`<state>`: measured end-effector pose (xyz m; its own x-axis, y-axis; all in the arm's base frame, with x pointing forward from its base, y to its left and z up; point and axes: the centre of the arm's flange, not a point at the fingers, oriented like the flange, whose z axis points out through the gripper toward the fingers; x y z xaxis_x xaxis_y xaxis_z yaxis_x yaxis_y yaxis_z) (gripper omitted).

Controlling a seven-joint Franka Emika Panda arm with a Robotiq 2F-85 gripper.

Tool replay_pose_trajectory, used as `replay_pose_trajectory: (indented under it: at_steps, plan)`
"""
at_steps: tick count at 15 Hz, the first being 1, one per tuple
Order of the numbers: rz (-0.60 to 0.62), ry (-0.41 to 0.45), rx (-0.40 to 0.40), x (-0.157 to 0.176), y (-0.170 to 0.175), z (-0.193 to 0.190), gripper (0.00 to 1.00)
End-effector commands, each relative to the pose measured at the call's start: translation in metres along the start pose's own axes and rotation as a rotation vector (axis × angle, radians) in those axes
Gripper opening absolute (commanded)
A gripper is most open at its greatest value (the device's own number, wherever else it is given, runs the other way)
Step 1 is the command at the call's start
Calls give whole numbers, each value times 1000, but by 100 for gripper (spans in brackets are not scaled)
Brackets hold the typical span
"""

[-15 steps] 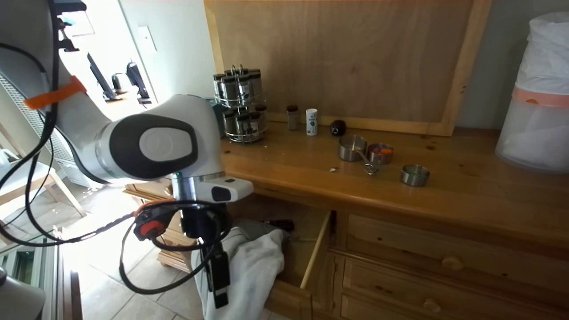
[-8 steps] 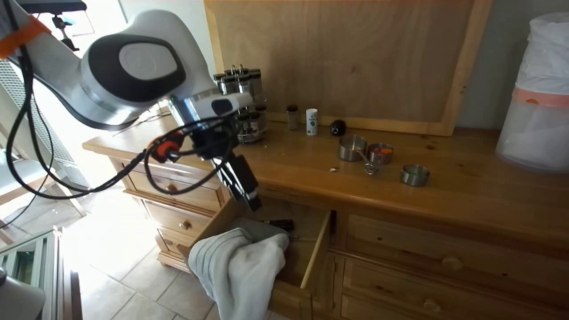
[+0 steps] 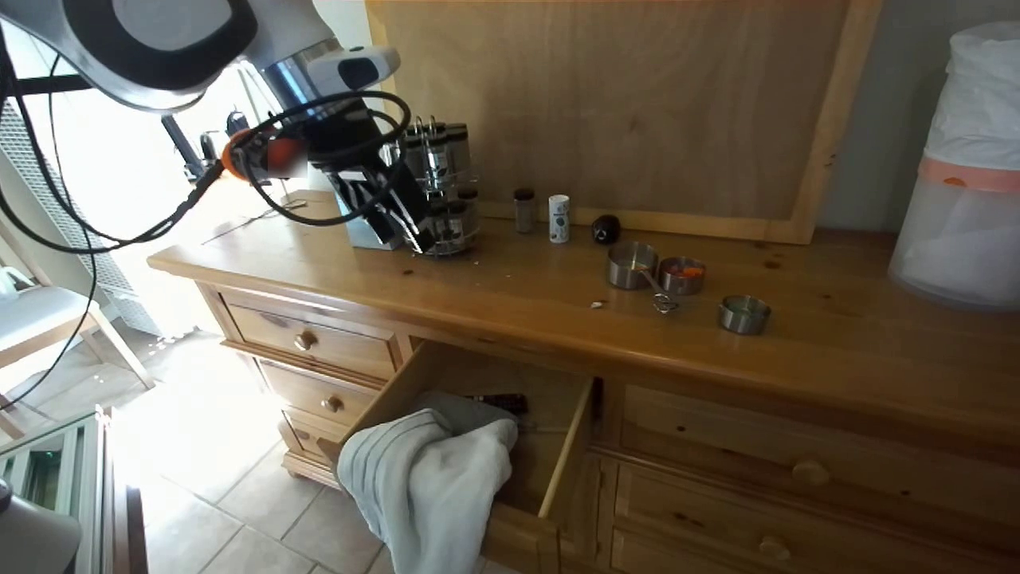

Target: Put the towel inside the open drawer

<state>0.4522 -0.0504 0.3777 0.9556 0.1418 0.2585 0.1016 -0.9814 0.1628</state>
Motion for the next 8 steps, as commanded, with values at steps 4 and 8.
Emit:
replay_pose_trajectory:
  at_steps: [4,8]
  plan:
    - [-119,-12,150,5,-1,-49,100]
    - [-189,2,169,5,1,-65,100]
